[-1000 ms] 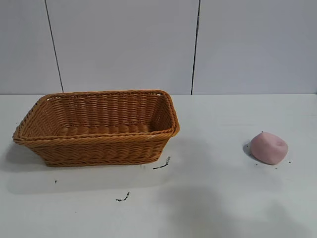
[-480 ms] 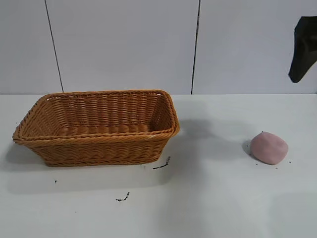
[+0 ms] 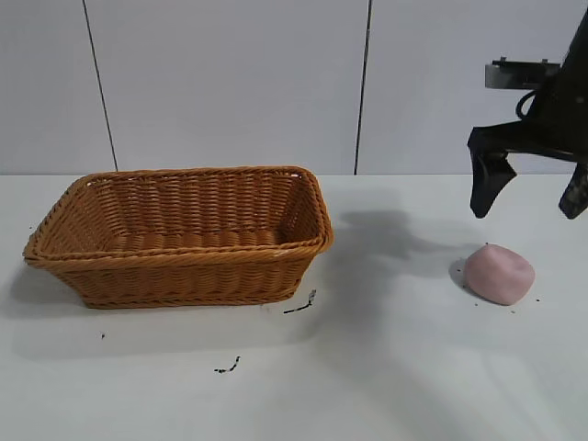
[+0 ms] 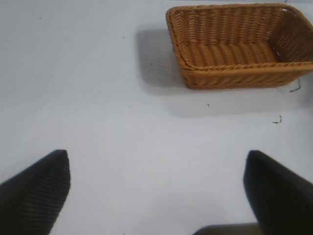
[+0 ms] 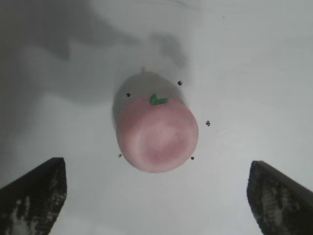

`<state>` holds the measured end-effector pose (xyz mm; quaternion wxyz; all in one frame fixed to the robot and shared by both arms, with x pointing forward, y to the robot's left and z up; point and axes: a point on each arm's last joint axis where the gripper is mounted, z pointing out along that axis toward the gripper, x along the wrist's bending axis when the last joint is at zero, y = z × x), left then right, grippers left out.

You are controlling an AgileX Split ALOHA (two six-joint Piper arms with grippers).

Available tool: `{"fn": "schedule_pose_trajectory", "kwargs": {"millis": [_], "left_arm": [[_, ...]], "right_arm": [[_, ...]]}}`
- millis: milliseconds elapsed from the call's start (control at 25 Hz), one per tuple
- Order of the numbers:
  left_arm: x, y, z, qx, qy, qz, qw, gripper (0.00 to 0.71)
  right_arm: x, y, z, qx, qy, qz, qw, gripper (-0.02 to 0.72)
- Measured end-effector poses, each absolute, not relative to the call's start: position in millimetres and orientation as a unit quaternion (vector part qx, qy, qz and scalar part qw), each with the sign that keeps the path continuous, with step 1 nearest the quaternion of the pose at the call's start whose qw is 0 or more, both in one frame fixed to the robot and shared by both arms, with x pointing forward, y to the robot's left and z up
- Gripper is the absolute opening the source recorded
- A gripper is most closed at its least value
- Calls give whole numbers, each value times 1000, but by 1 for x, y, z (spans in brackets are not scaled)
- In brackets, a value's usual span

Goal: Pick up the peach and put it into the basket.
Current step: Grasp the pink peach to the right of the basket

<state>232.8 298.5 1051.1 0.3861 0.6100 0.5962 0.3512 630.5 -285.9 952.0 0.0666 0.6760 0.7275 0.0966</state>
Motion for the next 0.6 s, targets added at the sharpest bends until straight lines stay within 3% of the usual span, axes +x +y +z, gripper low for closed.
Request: {"fn": "schedule_pose_trajectory", "kwargs": {"millis": [400, 600], "left_arm": [[233, 298, 1051, 610, 596, 351, 386, 693], [233, 298, 1051, 610, 596, 351, 386, 693]], "right_arm": [[639, -285, 894, 683, 727, 63, 29, 695], [638, -285, 885, 683, 728, 56, 21, 681]]}}
